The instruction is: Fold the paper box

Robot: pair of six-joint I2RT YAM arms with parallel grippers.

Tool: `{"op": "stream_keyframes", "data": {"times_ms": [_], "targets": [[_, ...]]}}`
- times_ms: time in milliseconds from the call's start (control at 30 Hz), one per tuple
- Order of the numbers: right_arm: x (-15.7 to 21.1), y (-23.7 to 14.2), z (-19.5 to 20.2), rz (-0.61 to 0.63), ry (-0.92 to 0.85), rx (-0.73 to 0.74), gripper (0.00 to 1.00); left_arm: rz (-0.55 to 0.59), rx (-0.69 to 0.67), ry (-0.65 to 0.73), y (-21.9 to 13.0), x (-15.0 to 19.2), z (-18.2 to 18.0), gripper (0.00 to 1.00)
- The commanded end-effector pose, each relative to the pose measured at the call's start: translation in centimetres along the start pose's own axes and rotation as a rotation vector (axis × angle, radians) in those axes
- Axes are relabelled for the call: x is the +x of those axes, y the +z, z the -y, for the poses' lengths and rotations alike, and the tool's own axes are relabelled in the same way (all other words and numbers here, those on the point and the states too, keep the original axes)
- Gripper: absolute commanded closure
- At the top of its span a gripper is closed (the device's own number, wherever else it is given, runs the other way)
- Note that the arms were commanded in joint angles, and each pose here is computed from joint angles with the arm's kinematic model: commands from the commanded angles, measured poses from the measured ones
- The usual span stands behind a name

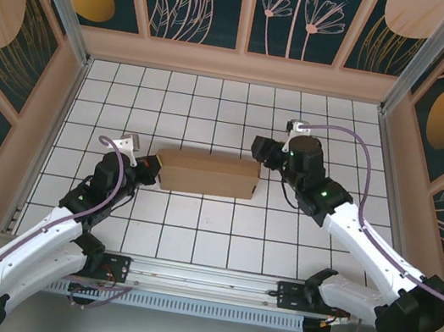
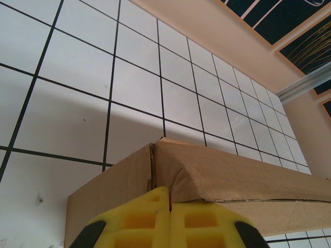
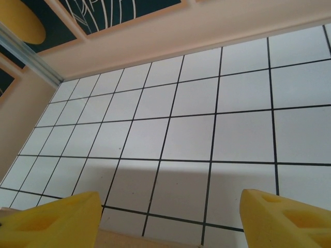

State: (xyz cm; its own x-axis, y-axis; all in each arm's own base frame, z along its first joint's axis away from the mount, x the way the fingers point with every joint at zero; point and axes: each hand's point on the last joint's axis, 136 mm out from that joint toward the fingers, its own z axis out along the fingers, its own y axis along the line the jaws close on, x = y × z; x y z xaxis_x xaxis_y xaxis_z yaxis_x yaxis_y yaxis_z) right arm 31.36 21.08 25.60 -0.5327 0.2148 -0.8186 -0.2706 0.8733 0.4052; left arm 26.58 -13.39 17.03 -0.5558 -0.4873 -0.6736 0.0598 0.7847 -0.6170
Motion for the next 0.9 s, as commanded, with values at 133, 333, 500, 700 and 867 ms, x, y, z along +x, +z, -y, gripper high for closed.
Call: {"op": "stream_keyframes", "data": {"times_ms": [133,333,500,700,867], "targets": [[3.5,0.1,0.0,-0.038,-0.01,0.024,0.3,-0.222,-0.162,0.016,-0.3,5.9,-4.7,1.0],[7.3,0.8,1.4,-0.106,-0.011,0.055,0.36,-0.217,-0.148,0.011,-0.5,5.8,-4.4,1.0],[8.6,0.6,1.7,-0.122,-0.017,0.054,0.42,-0.214,-0.133,-0.001,-0.7,5.6,-4.0,0.98],[10.4,0.7,2.2,-0.135,-0.029,0.077,0.44,-0.189,-0.069,-0.02,-1.8,4.1,-1.9,0.7],[11.3,0.9,2.7,-0.14,-0.035,0.095,0.45,-0.201,-0.015,-0.045,-3.0,3.8,-0.6,0.61]]}}
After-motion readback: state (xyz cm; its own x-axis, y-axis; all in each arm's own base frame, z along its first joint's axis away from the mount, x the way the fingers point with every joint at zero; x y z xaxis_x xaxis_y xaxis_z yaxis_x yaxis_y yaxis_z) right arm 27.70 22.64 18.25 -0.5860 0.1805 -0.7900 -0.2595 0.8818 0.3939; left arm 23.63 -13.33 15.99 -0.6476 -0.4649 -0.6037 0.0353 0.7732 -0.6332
